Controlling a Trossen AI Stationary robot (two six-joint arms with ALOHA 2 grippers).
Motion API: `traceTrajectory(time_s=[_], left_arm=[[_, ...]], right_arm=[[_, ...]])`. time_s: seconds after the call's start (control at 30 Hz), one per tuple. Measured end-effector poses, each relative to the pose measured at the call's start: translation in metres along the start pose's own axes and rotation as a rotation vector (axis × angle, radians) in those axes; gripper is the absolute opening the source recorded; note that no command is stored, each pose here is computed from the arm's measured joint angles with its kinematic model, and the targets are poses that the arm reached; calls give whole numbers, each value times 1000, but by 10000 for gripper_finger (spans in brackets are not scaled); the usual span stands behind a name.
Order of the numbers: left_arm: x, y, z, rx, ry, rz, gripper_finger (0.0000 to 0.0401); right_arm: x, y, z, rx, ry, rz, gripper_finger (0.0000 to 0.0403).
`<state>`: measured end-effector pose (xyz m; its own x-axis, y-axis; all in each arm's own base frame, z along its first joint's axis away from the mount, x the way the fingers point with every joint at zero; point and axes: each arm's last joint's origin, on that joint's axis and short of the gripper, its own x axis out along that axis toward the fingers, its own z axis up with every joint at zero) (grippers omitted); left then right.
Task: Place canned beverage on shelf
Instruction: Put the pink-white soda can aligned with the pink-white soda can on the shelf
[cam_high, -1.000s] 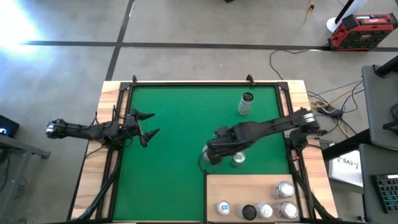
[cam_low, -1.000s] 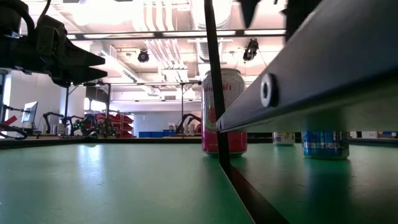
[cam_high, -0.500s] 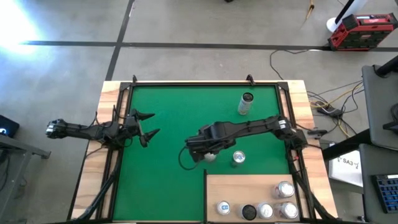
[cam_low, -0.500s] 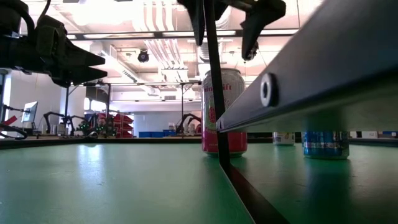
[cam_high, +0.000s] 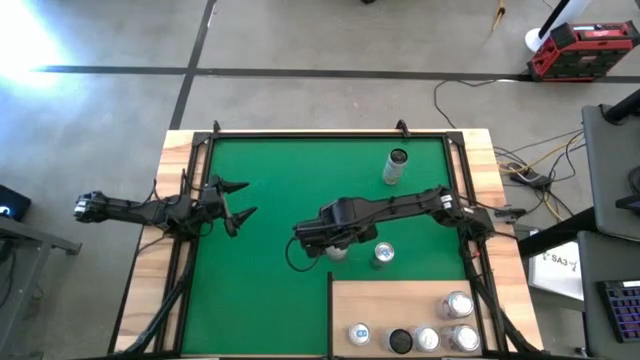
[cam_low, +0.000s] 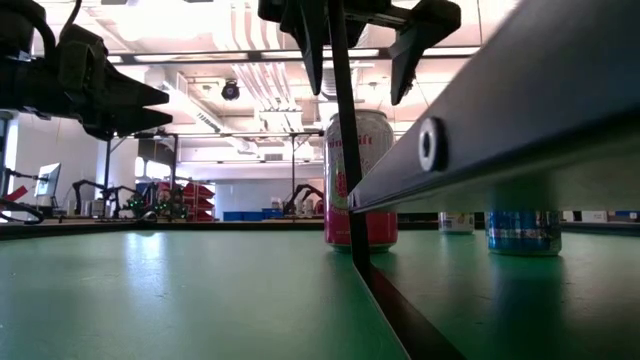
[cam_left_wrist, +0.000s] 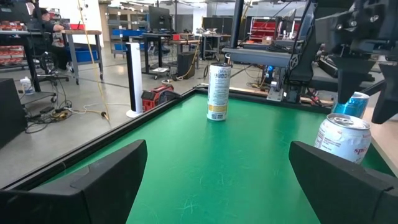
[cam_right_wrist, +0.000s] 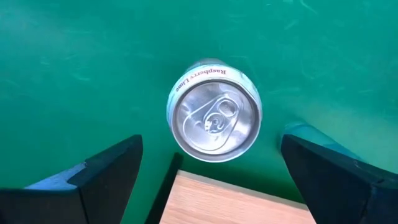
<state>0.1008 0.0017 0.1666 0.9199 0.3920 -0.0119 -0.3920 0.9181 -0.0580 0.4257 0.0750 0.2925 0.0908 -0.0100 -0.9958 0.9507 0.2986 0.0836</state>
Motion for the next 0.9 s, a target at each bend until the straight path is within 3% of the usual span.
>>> traceTrajectory(time_s=[0.9], left_arm=[[0,0,0,0,0,0,378]], right_arm=[[41,4,-1,76,29,-22,375]])
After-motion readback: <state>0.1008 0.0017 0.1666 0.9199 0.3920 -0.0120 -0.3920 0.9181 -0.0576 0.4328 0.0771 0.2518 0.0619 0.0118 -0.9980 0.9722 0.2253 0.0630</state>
